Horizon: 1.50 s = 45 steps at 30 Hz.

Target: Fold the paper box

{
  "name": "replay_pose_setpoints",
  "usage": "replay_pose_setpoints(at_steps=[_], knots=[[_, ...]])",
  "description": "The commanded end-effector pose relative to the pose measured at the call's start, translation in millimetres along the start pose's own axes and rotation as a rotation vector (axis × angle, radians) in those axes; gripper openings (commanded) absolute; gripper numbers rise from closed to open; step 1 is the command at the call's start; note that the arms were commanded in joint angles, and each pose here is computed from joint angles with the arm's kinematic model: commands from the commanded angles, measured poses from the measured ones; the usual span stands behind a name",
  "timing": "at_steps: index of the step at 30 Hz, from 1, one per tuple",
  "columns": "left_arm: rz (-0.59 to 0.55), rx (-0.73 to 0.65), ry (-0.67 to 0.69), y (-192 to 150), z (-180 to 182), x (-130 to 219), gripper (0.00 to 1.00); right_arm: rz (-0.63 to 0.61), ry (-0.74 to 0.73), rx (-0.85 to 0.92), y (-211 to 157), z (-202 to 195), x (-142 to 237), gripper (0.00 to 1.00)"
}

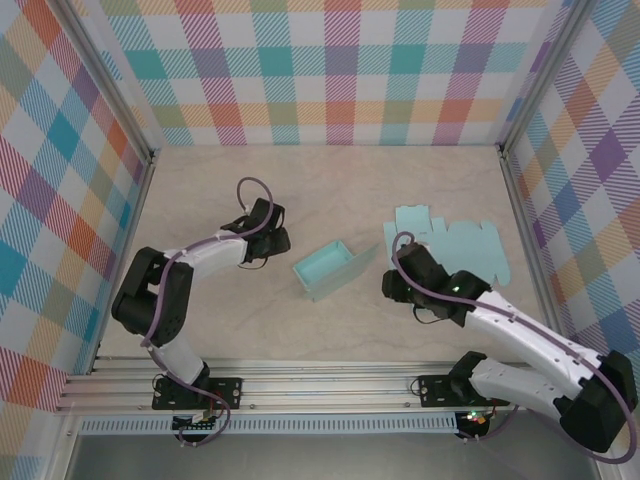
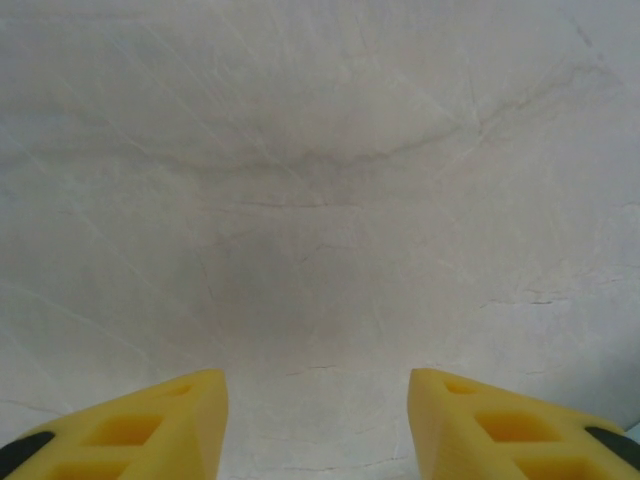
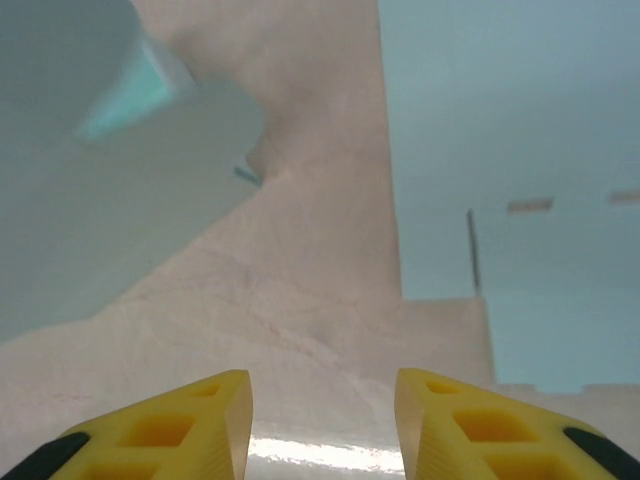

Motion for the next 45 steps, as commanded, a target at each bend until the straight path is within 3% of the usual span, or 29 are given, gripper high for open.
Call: replay_pose_setpoints(at_steps=[1,5,14,23,35,39,42,45], knots=[[0.041,0.003,-0.066,1,-12,-13,0.47,0.027,0.196,-0.161,-9,29,-33,0.38],[0.092,-0.005,-0.076,-15,-14,-25,0.41,0.033,0.271,-0.202,-12,40,-63,0.35],[0.143,-0.001,-0.122,-47,-13,-22,0.4,0.034,0.356,-0.232,19,50,-112,0.31],[0.15,0.025,-0.191,-76,-19,0,0.4,0.037,0.436,-0.191,66,62,-145,0.3],[0.077,0.073,-0.335,-104,-46,50,0.41,0.07,0.516,-0.142,137,61,-179,0.33],[0.052,0.074,-0.349,-102,-46,61,0.43,0.059,0.462,-0.129,154,46,-171,0.34],[-0.028,0.027,-0.34,-86,-41,82,0.48,0.038,0.355,-0.103,161,27,-151,0.38],[-0.158,-0.088,-0.316,-57,-37,111,0.68,0.013,0.232,-0.054,162,10,-122,0.41]])
Point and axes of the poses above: each hand's point on the last joint's axis, 136 mm out from that joint toward the fingers, its own x axis back along the fingers, its own z axis along the line the jaws close on, y = z × x, the point moved 4 cm from there along x, back along the fingers, and after that the axes turned 7 degrees about x, right-handed, at the moved point
